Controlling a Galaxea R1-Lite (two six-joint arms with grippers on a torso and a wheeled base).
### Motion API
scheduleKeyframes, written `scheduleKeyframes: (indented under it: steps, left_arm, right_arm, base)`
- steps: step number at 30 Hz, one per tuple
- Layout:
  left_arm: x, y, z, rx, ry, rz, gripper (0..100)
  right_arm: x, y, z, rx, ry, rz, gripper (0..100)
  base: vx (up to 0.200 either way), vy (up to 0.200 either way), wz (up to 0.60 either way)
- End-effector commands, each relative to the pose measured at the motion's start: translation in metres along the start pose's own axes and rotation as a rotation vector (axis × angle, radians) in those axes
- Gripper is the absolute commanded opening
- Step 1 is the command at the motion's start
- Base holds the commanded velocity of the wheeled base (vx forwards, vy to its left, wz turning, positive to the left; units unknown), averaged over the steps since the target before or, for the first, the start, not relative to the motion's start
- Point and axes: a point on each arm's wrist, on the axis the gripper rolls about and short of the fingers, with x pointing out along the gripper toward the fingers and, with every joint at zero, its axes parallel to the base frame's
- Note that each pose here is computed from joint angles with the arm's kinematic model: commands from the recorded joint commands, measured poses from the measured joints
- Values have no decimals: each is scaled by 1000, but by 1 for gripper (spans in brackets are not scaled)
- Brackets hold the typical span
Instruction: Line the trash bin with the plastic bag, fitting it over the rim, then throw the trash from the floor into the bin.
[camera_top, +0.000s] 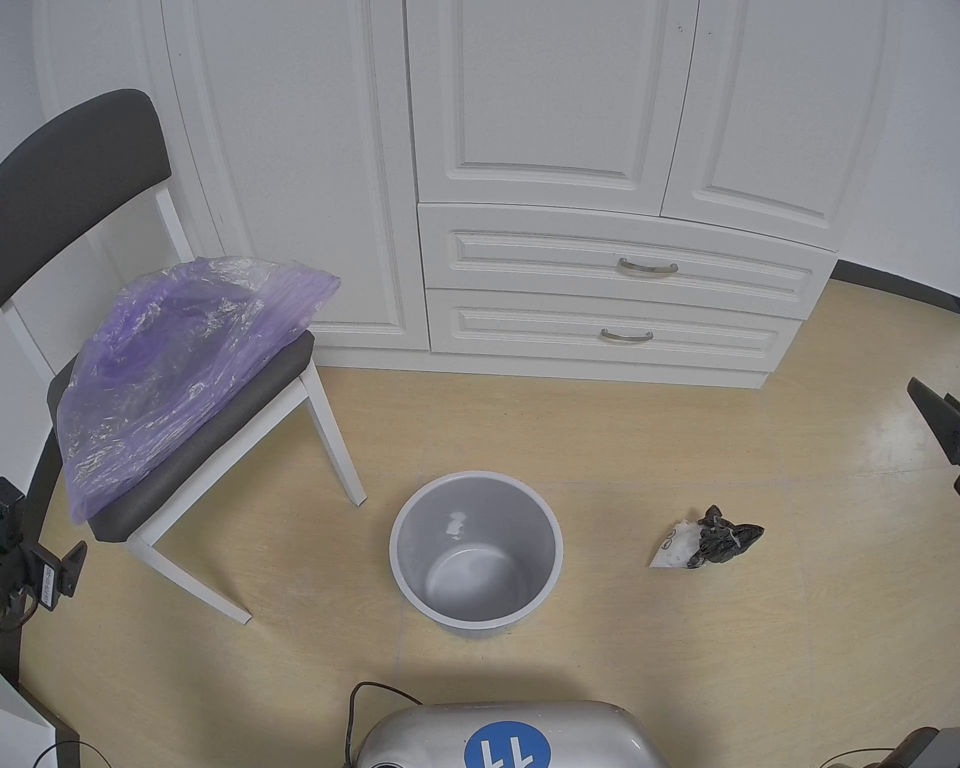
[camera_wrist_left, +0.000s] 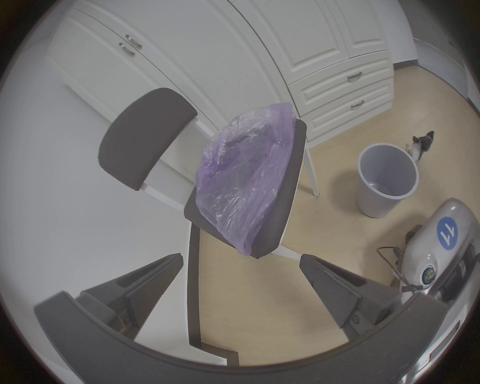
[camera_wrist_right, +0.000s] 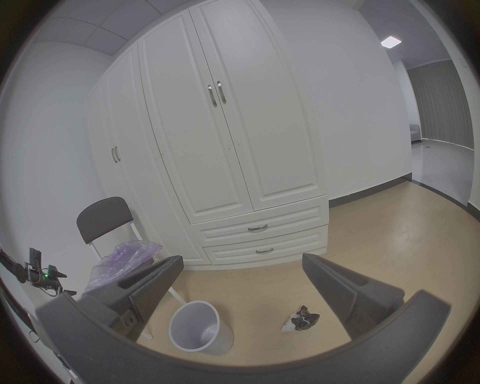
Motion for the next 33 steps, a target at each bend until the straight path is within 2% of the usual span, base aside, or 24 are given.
scheduleKeyframes:
  steps: [1, 6, 19, 33]
  left_arm:
    - [23, 18, -12, 22, 41, -22, 100]
    - [36, 17, -16, 12, 80, -61, 100]
    - [64, 18, -20, 19, 84, -54, 100]
    - [93, 20, -26, 29, 75, 73, 100]
  right_arm:
    - [18, 7, 0, 17, 22, 15, 100]
    - [18, 8, 0, 18, 24, 21, 100]
    - [19, 8, 2, 32, 18, 28, 100]
    - [16, 9, 6, 34, 1, 34, 100]
  base:
    - [0, 0, 0]
    - [0, 0, 0]
    - [0, 0, 0]
    - [0, 0, 0]
